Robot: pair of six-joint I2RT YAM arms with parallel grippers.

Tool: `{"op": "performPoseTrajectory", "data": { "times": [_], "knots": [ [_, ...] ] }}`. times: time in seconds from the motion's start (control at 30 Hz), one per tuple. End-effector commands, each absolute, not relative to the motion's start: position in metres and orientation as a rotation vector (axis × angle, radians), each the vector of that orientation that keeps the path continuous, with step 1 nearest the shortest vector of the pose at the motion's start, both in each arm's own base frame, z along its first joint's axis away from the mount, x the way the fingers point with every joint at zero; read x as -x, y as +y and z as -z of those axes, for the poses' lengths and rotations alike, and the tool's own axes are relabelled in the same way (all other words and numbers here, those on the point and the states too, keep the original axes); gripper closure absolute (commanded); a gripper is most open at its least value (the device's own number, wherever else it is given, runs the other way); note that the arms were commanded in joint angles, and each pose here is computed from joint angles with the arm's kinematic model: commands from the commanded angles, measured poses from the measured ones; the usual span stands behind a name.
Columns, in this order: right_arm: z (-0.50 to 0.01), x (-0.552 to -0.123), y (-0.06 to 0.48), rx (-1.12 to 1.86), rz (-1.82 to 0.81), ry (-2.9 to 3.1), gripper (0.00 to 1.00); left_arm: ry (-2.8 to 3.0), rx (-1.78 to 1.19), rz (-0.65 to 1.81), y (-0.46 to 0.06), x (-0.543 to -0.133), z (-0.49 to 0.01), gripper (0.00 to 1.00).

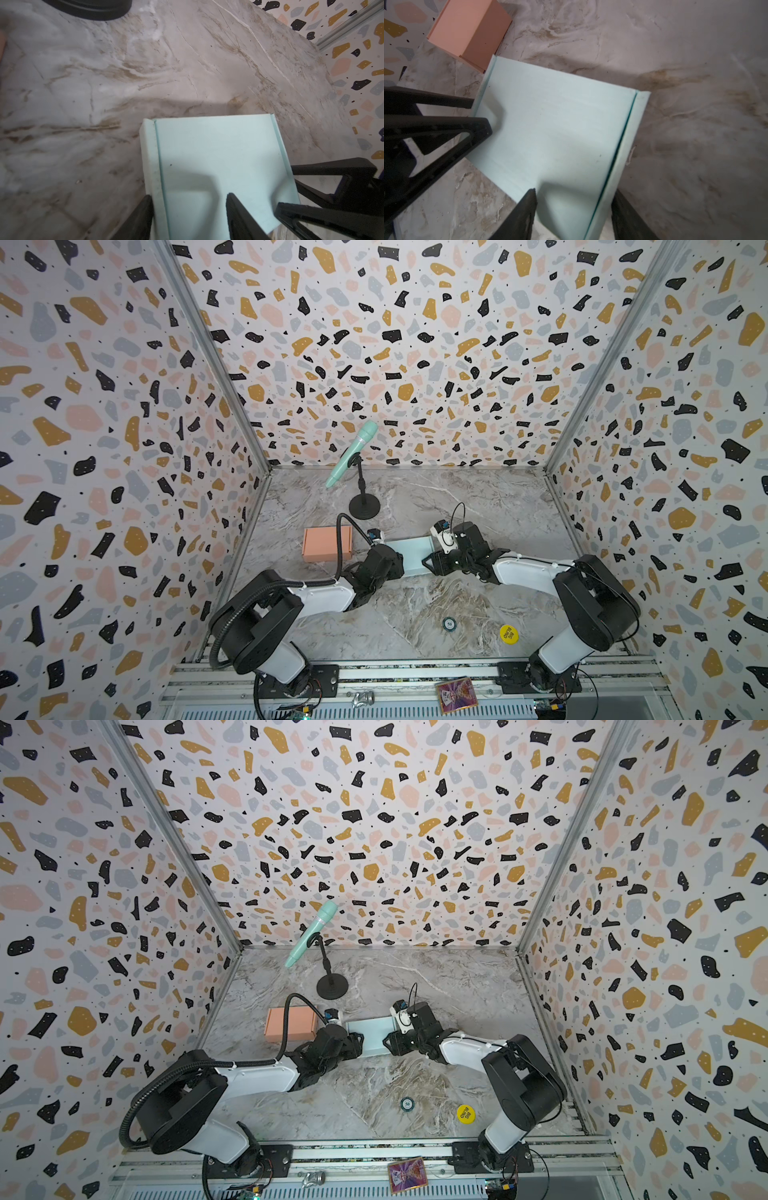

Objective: Assemble paper box
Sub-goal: Move the paper box to the top-center of the table.

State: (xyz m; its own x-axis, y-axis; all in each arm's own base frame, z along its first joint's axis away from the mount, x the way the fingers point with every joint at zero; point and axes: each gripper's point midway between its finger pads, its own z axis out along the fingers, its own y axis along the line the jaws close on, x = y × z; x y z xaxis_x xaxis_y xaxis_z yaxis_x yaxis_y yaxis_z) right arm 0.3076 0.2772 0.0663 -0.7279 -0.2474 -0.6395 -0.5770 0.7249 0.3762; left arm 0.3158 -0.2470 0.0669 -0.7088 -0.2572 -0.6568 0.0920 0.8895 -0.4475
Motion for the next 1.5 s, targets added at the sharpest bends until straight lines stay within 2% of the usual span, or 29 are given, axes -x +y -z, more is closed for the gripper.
{"op": "performPoseTrajectory", "data": {
  "times": [0.0, 0.43, 0.8, 0.97, 1.27, 1.4, 1.47],
  "knots": [
    [-0.091, -0.319, 0.302, 0.699, -0.872, 2.259, 0.42, 2.252, 0.012, 0.686, -0.269, -0.330, -0.084, 0.42],
    [-0.084, -0.352, 0.311, 0.653, -0.874, 2.260, 0.42, 2.278, 0.004, 0.615, -0.267, -0.377, -0.069, 0.42],
    [-0.077, -0.362, 0.309, 0.644, -0.861, 2.271, 0.38, 2.285, 0.027, 0.574, -0.259, -0.391, -0.063, 0.41],
    [-0.079, -0.364, 0.304, 0.625, -0.834, 2.273, 0.32, 2.281, 0.037, 0.576, -0.257, -0.391, -0.064, 0.32],
    [-0.089, -0.367, 0.287, 0.562, -0.796, 2.255, 0.14, 2.260, 0.055, 0.564, -0.247, -0.391, -0.073, 0.01],
    [-0.092, -0.364, 0.281, 0.545, -0.782, 2.256, 0.02, 2.248, 0.067, 0.562, -0.242, -0.387, -0.081, 0.00],
    [-0.096, -0.362, 0.278, 0.538, -0.770, 2.248, 0.01, 2.245, 0.063, 0.576, -0.241, -0.382, -0.085, 0.00]
  ]
}}
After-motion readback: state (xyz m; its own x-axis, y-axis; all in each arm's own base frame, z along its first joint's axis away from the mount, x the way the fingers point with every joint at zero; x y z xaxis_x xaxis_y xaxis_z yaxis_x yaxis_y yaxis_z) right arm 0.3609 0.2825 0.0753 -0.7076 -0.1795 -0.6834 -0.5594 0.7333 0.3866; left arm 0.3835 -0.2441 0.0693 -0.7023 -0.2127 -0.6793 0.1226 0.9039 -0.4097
